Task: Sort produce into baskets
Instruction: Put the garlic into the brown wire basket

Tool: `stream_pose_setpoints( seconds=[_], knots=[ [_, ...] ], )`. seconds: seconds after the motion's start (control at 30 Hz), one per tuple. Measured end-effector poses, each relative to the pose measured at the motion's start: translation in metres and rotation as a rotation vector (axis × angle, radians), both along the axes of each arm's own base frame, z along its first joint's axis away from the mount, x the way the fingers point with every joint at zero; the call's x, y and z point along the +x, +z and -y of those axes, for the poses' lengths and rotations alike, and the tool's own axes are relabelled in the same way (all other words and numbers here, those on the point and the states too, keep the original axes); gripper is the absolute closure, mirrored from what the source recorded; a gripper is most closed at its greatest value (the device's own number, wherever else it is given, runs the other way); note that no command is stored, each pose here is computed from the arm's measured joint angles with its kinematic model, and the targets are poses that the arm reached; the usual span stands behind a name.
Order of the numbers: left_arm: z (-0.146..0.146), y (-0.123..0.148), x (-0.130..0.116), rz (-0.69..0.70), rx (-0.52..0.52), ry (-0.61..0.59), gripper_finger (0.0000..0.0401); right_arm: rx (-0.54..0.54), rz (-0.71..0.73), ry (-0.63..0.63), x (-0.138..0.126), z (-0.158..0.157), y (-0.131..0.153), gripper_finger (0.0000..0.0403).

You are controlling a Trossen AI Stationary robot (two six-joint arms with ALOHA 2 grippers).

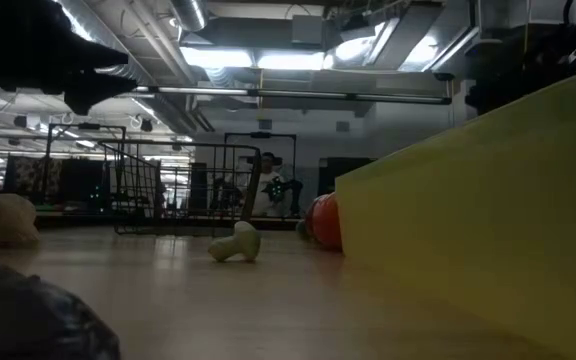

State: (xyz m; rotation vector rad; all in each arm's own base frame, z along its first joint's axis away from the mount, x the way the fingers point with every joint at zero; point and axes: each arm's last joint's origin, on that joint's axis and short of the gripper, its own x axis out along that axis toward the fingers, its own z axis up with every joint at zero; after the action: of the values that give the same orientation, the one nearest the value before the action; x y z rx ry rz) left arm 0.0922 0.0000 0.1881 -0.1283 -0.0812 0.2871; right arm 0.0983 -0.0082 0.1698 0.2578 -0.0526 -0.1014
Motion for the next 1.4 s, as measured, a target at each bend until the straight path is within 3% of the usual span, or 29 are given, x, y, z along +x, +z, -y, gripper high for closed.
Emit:
stream_pose_setpoints(
  seconds=[0.27,0.47,0.6,0.77,0.93,1.07,1.2,1.4],
  knots=[
    [0.003,0.021,0.007,-0.031,0.000,-0.068,0.0120,0.002,0.001,0.000,0.000,0.000,0.000,0.0230],
    [0.009,0.045,0.022,-0.259,-0.029,-0.127,0.0127,0.002,0.002,0.001,0.000,0.000,0.000,0.0217],
    [0.014,0.063,0.033,-0.458,-0.125,-0.133,0.0136,0.002,0.003,0.001,0.000,0.000,0.000,0.0217],
    [0.024,0.074,0.044,-0.701,-0.336,-0.183,0.0140,0.002,0.003,0.000,0.000,0.000,0.000,0.0217],
    [0.033,0.065,0.049,-0.954,-0.555,-0.195,0.0140,0.001,0.001,0.000,0.000,0.000,0.000,0.0216],
    [0.036,0.051,0.050,-1.122,-0.646,-0.123,0.0140,0.001,0.001,0.001,0.000,0.000,0.000,0.0216],
    [0.037,0.039,0.054,-1.243,-0.667,-0.034,0.0141,0.002,0.000,0.001,0.000,0.000,0.000,0.0216],
    [0.040,0.025,0.067,-1.350,-0.590,-0.040,0.0141,0.001,-0.003,0.001,0.000,0.000,0.000,0.0216]
  ],
)
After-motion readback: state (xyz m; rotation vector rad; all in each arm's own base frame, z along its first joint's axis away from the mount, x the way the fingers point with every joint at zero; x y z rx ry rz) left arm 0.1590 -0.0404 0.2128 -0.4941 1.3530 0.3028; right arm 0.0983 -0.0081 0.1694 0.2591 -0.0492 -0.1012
